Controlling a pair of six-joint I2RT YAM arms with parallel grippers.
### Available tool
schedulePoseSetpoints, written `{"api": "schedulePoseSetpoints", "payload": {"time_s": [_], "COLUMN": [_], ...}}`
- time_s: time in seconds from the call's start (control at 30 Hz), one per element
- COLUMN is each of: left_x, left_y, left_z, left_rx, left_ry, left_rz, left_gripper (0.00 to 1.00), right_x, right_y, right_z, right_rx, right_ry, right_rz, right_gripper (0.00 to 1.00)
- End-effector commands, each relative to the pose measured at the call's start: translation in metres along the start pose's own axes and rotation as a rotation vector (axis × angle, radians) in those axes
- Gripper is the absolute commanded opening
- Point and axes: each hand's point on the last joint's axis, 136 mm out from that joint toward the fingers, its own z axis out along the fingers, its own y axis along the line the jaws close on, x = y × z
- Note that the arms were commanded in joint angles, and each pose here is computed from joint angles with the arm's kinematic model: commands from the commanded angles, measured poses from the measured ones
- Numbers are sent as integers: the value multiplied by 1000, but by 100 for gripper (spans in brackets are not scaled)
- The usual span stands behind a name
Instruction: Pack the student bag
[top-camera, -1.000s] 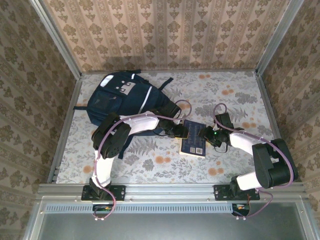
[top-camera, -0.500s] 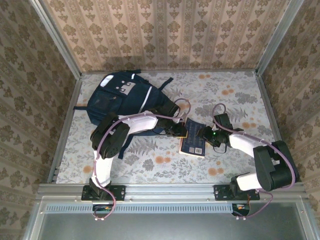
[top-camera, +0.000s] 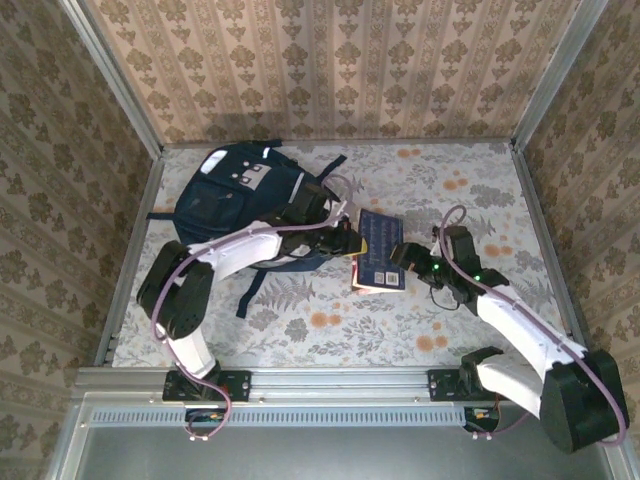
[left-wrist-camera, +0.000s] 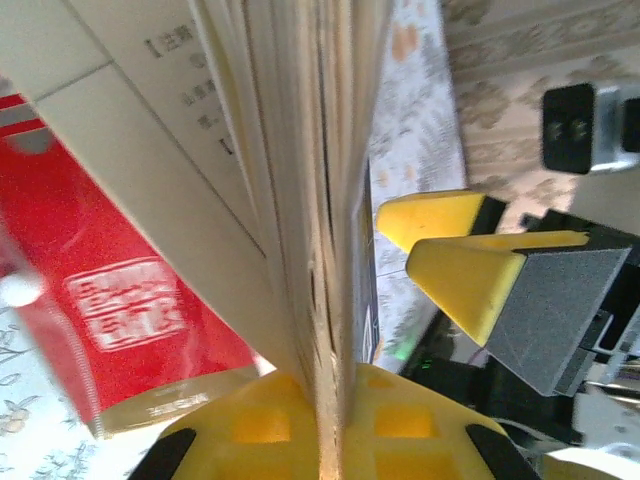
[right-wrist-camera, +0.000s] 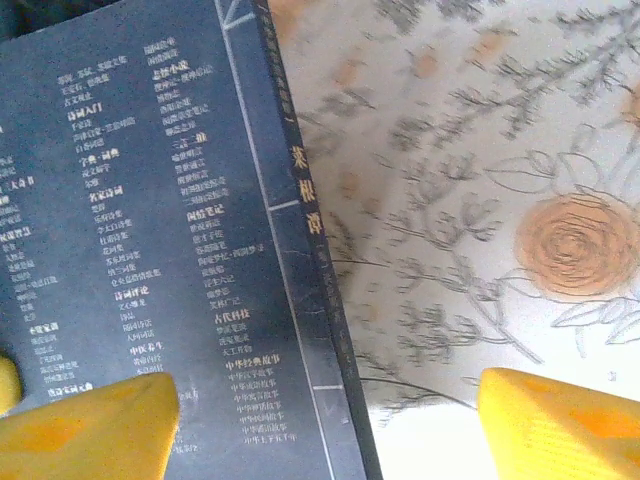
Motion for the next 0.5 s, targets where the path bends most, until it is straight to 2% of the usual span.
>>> {"api": "schedulePoseSetpoints", "payload": {"time_s": [0.0,0.17,0.3,0.37,0.47], "left_x": [-11,-13,-13,-12,-9], "left_y": [-47,-74,-86,-87,-82], "left_z": [-30,-48,-54,-54,-52], "left_rx": [155,240,297,307,297], "left_ry": [-59,-91,-103,-103,-98], "left_rz": [60,92,106,109,109], "left_gripper": [0,0,0,0,0], "right_x": [-3,-5,-8,-11,-14], "right_y": [25,63,87,96,110], "right_z": [-14,-22,-28,-33,-45], "right_rx": [-142,-334,-452,-495,-567], "right_ry": [-24,11,38,33,19], "right_rz": [18,41,52,46,29], "right_gripper": [86,88,84,78,62]}}
